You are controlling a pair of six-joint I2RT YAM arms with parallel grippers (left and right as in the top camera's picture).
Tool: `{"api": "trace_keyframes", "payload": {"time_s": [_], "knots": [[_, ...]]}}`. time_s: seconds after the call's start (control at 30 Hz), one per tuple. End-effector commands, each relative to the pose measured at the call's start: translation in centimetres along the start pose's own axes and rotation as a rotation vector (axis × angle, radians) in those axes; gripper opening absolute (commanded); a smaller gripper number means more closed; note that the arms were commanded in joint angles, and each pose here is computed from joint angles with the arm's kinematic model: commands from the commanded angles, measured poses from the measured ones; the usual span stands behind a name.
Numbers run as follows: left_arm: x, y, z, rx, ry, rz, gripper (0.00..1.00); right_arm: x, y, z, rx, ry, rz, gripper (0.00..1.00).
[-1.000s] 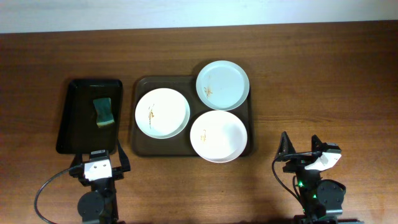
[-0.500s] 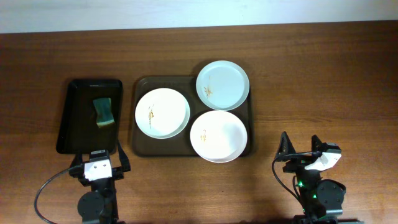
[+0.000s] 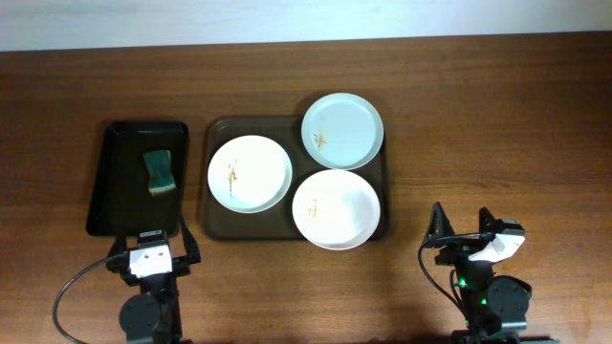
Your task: Clean dirty plates on tray and stack at the side
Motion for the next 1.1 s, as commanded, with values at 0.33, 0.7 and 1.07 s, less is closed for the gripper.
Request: {"api": "trace_keyframes", "payload": {"time_s": [0.33,0.7,1.07], "knots": [[-0.2,0.0,-1.6,0.141,-0.021,-0.044,0.99,0.5,0.0,0.2,-0.024,-0.015,0.023,0.98],[-9.3,-0.7,1.7,0.173,0.070,-0.044,0.99,-4.0,1.4,5.0,-0.219,0.000,0.020,0.98],[-16.6,-13.0,2.4,0.458,0.069,0.547,0.99,-11.5,-2.6,10.0,0.006,0.035,0.388,0.98]]}}
Point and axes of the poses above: each gripper's point midway between its finger pads, its own y axis back along the fingers, its own z axis along the line the jaws close on, x = y × z, the point moved 7 cm from there along y, back along the fingers, and after that the axes turned 14 degrees about -y, right-handed, at the moved point
